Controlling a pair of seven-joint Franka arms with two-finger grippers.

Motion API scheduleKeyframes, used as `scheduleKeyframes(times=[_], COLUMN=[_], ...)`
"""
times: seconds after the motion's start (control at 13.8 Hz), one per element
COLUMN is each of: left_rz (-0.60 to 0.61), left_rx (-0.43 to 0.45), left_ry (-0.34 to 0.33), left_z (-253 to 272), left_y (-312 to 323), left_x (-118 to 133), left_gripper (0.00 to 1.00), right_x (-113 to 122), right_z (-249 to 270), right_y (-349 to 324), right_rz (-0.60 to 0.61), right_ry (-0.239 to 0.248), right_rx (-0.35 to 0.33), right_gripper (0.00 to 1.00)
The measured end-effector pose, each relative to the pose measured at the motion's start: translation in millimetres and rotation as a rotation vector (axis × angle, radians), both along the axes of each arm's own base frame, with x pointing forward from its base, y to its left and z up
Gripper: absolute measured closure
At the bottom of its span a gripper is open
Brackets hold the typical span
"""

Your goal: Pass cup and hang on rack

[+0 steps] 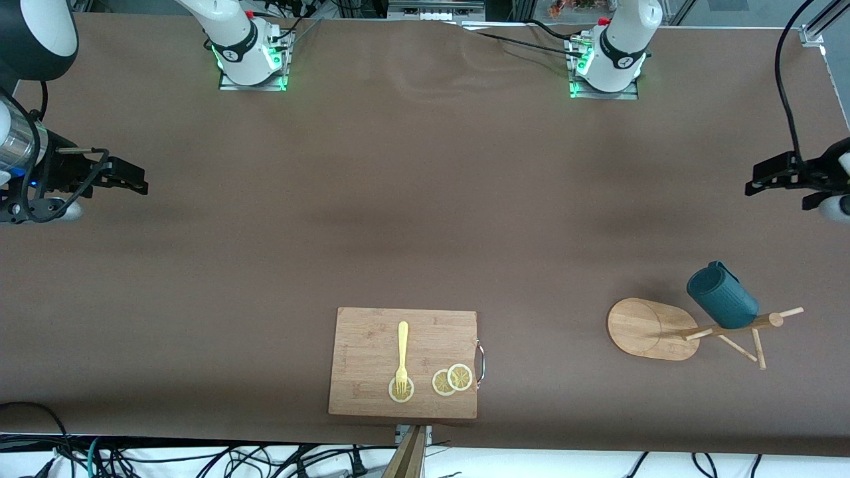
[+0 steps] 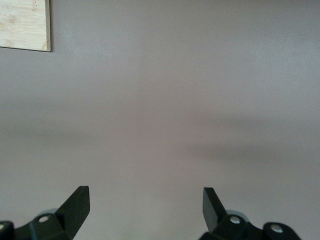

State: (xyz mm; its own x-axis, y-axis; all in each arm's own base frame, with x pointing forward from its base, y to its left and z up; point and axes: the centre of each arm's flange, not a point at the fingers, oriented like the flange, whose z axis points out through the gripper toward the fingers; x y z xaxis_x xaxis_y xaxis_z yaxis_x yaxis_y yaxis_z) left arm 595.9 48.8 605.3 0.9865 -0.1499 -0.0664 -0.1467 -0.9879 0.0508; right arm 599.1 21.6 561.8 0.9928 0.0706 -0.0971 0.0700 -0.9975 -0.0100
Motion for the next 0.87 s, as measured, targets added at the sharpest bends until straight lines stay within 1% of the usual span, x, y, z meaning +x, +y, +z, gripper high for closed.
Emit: scheduleKeyframes(times=[0.15,0.22,0.44,0.87], left_rz=[0.118,0.144,0.145,0.144], left_rx=[0.010,0.010,0.009,0.011], left_ry=[0.000,0.001,0.013,0.032], left_z=[15,18,14,3], left_y=[-7,-13,-32,-34], left_x=[-11,-13,-12,-8], left_gripper=[0.00,0.00,0.00,0.00], right_x=[0,0,0,0], right_z=[0,0,0,0], right_y=[0,0,0,0], right_rz=[0.000,0.000,0.000,0.000], right_ry=[0.000,0.000,0.000,0.000], right_rx=[0.000,0.000,0.000,0.000], right_gripper=[0.00,0.00,0.00,0.00])
